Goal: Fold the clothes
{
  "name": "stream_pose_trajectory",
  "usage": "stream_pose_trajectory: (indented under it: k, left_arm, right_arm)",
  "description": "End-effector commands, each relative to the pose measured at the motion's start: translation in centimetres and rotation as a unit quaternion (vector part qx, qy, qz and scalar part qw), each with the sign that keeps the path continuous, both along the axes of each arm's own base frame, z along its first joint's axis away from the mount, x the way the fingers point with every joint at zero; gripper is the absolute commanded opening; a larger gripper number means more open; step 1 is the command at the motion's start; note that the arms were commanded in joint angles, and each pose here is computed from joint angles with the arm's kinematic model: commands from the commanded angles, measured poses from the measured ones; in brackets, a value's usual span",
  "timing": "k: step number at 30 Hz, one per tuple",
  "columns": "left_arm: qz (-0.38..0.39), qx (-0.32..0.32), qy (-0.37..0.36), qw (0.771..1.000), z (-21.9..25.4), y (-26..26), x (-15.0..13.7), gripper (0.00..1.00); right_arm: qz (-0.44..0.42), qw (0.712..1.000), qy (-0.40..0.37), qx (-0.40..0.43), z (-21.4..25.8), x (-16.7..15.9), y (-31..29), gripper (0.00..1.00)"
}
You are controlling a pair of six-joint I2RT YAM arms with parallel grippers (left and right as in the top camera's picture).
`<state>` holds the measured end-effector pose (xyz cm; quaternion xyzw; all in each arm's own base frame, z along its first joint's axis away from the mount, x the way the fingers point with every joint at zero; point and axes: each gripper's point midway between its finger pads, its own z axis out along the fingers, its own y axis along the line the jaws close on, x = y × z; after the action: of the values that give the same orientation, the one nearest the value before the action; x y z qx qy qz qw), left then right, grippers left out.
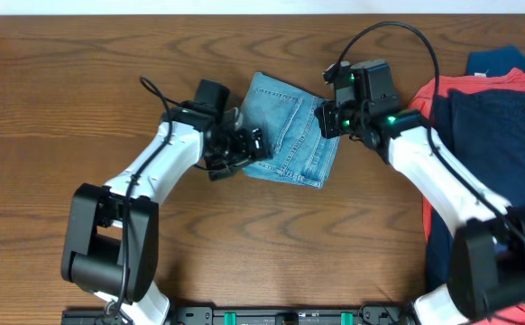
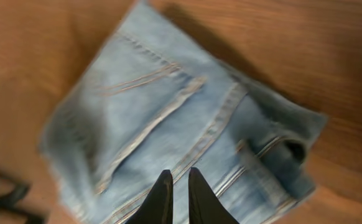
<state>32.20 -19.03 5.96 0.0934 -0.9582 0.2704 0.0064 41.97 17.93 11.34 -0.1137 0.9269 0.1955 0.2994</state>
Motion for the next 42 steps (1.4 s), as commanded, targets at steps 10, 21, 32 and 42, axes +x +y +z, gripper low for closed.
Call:
stream_pose_trajectory:
  k: [10, 21, 32, 42]
  left_arm:
    - [0.111, 0.014, 0.033, 0.993, -1.9, -2.4, -0.2, 0.98]
    - [0.261, -0.065, 0.034, 0.962, -6.7, -2.4, -0.1, 0.98]
    - [0.348, -0.111, -0.023, 0.931, -7.5, -1.4, 1.9, 0.98]
    - [0.293, -0.079, -0.028, 0.952, -11.0, -1.4, 0.9, 0.68]
  right_arm:
    - [-0.065, 0.988, 0.141, -0.025, -12.6, -0.1, -3.2, 0.06]
    - [-0.068, 0.985, 0.157, -0.028, -14.0, -0.4, -3.6, 0.06]
    - [-0.068, 0.984, 0.159, -0.028, -14.0, -0.5, -3.6, 0.05]
    - [-0.032, 0.982, 0.186, 0.004, -13.8, -2.0, -1.7, 0.02]
